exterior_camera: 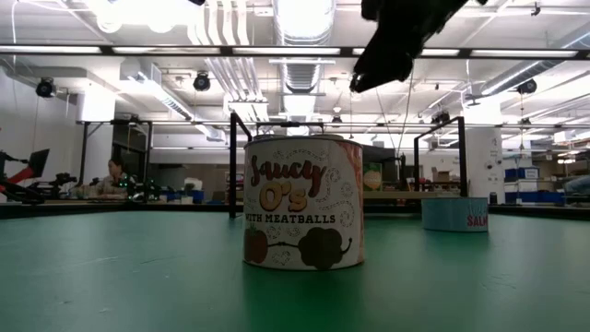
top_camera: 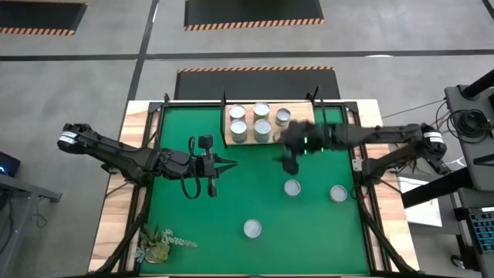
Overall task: Pick and place cans onto a shelf
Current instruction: Put the canned spaghetti sauce on the shelf
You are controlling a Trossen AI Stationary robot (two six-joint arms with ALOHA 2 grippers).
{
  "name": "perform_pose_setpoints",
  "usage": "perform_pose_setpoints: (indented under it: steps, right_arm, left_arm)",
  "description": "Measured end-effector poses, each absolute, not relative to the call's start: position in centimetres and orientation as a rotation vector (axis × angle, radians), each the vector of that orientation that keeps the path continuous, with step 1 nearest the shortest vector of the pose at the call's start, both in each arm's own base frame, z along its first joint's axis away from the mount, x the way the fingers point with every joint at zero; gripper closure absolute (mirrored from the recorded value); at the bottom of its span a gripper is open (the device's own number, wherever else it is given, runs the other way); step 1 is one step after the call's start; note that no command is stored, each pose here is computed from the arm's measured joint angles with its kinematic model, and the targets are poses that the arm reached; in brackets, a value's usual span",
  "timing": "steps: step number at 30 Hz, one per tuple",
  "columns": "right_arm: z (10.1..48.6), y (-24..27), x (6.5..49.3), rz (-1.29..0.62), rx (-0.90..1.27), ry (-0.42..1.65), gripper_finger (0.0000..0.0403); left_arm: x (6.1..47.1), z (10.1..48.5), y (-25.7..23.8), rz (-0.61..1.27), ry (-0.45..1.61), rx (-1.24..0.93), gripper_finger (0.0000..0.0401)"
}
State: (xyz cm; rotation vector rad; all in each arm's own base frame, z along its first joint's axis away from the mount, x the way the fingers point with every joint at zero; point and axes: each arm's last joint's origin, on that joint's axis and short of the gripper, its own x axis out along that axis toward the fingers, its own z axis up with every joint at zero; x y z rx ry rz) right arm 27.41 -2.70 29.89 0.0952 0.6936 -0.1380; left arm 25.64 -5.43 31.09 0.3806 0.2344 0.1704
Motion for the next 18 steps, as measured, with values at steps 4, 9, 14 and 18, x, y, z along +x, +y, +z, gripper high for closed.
perform_pose_setpoints:
  steps: [4,9,14,18]
  right_arm:
    - [27.9,1.8,27.9,-0.005,0.091,0.708,0.0078]
    - [25.0,7.0,28.4,0.14,0.103,0.696,0.0078]
    - [22.4,10.7,29.3,0.154,0.075,0.711,0.0078]
    - [21.1,12.6,30.6,0.164,0.066,0.733,0.0078]
  left_arm:
    - [25.6,31.1,-5.4,0.171,0.234,0.376,0.0393]
    - [25.6,31.1,-5.4,0.173,0.232,0.357,0.0393]
    - [25.6,31.1,-5.4,0.173,0.231,0.354,0.0393]
    - [25.6,31.1,-5.4,0.172,0.23,0.369,0.0393]
